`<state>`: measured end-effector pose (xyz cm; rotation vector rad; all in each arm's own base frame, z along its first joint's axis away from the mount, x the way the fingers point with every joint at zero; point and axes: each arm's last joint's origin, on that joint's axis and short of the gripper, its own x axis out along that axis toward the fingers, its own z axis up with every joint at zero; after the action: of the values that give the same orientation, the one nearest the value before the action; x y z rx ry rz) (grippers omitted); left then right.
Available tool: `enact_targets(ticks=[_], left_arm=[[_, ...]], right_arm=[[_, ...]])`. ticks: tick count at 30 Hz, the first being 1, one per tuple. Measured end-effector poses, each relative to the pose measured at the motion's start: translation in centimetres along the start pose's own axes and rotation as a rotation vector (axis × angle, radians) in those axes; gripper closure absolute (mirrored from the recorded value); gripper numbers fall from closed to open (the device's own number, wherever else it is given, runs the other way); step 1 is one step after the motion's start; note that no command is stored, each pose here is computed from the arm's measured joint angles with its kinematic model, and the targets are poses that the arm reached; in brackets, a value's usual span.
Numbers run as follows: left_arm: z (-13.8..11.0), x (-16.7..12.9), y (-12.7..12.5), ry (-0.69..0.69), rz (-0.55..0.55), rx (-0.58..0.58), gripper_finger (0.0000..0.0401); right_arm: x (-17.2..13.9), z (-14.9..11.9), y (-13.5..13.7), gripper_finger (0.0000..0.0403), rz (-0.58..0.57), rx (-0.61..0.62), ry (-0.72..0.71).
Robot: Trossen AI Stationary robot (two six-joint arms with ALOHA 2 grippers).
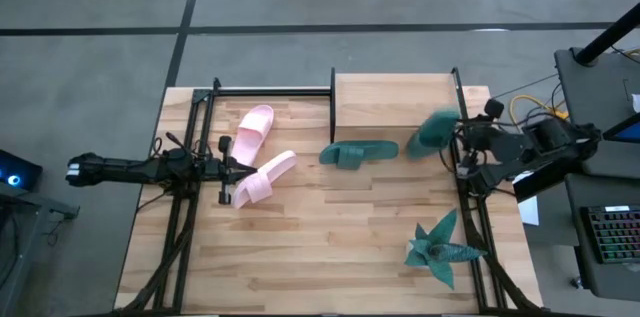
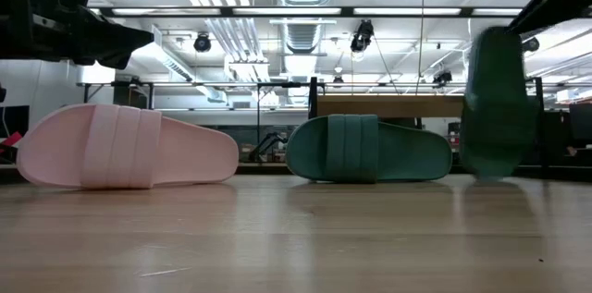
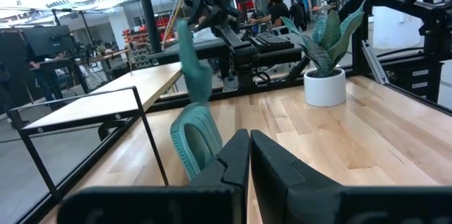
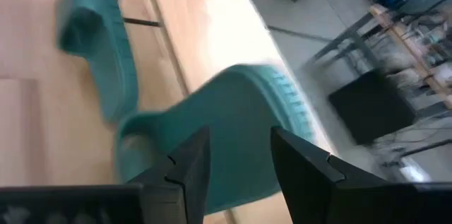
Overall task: Pick and place slides into the shelf
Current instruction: Put the right green slide on the shelf
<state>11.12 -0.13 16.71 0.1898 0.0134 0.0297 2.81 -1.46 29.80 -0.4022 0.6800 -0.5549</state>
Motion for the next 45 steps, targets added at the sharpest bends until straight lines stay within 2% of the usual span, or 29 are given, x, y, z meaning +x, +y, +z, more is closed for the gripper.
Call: enact_targets(ticks=[11,23,28,31,38,45], left_arm=[[0.0,0.0,0.0,0.000,0.000,0.000,0.0401],[0.0,0.0,0.0,0.000,-0.001,0.000,0.0401],[0.0,0.0,0.0,0.000,0.000,-0.001,0.0401],[0.0,0.0,0.0,0.001,-0.001,-0.001,0.0401],[0.0,0.0,0.0,0.000,0.000,-0.001,0.0401],[0.0,0.0,0.0,0.000,0.000,-0.002,0.0401]], right_arm=[[-1.2,1.6,-1.3,0.0264,0.008,0.083,-0.069],[-0.7,3.7,-0.5,0.0264,0.055,0.049,-0.016],[-0.4,4.5,-0.2,0.0253,0.019,-0.011,0.090],[-0.3,5.2,0.0,0.0228,0.019,0.020,0.143],[0.6,7.8,2.3,0.0169,0.302,0.057,0.307],[1.9,7.9,4.0,0.0178,0.260,0.040,0.534]])
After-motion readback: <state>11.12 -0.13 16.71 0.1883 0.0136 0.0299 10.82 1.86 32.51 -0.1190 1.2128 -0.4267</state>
